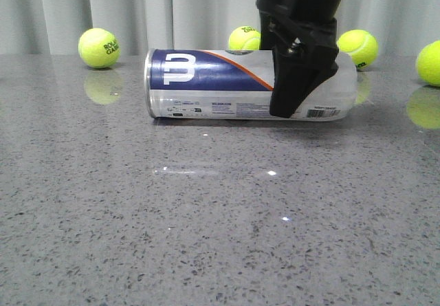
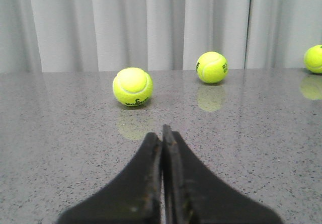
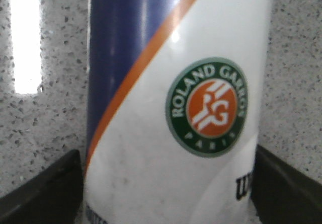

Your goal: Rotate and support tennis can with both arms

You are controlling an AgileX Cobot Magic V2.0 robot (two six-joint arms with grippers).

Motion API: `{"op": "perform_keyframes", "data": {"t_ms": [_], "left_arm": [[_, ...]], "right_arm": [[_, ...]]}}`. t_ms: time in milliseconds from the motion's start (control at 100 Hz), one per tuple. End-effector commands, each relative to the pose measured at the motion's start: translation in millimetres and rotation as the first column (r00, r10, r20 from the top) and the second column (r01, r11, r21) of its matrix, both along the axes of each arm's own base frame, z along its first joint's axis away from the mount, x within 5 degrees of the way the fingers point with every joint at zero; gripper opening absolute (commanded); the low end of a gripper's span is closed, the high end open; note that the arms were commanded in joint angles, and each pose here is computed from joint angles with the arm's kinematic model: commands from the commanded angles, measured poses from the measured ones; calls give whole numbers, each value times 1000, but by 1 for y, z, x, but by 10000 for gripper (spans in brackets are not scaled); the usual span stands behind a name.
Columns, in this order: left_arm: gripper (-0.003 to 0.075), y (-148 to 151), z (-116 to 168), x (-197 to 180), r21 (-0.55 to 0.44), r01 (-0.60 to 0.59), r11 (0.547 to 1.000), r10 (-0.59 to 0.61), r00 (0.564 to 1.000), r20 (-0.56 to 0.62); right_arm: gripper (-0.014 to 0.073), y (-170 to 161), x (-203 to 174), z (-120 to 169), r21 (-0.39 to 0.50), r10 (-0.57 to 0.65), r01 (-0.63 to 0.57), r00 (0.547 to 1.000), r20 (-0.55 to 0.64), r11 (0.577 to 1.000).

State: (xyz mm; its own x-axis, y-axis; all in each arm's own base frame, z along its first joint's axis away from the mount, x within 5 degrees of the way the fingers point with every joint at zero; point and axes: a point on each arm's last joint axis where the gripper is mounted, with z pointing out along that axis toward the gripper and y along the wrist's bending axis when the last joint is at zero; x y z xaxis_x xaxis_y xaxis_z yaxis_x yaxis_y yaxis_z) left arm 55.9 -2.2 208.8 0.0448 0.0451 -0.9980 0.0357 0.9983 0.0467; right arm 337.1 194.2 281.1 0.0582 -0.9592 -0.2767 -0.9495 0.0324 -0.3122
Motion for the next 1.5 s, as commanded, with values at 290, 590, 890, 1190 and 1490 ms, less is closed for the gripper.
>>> {"op": "perform_keyframes", "data": {"t_ms": [290, 590, 890, 1190, 1490], "left_arm": [[-19, 0, -3, -1, -14, 4, 1000, -3, 997, 72], [-19, 0, -3, -1, -14, 4, 1000, -3, 997, 72], [-19, 0, -3, -1, -14, 4, 1000, -3, 997, 72], [-19, 0, -3, -1, -14, 4, 1000, -3, 997, 72], [-19, 0, -3, -1, -14, 4, 1000, -3, 997, 72]], "right_arm": [[645, -9, -17, 56, 61, 9, -19, 987, 160, 998], [412, -24, -44, 92, 81, 11, -27, 981, 196, 996], [-61, -35, -65, 107, 98, -45, 32, 990, 136, 995], [-61, -51, -90, 141, 447, -624, 626, 762, -175, 639], [-61, -71, -125, 127, 612, -701, 711, 630, -334, 347]]}}
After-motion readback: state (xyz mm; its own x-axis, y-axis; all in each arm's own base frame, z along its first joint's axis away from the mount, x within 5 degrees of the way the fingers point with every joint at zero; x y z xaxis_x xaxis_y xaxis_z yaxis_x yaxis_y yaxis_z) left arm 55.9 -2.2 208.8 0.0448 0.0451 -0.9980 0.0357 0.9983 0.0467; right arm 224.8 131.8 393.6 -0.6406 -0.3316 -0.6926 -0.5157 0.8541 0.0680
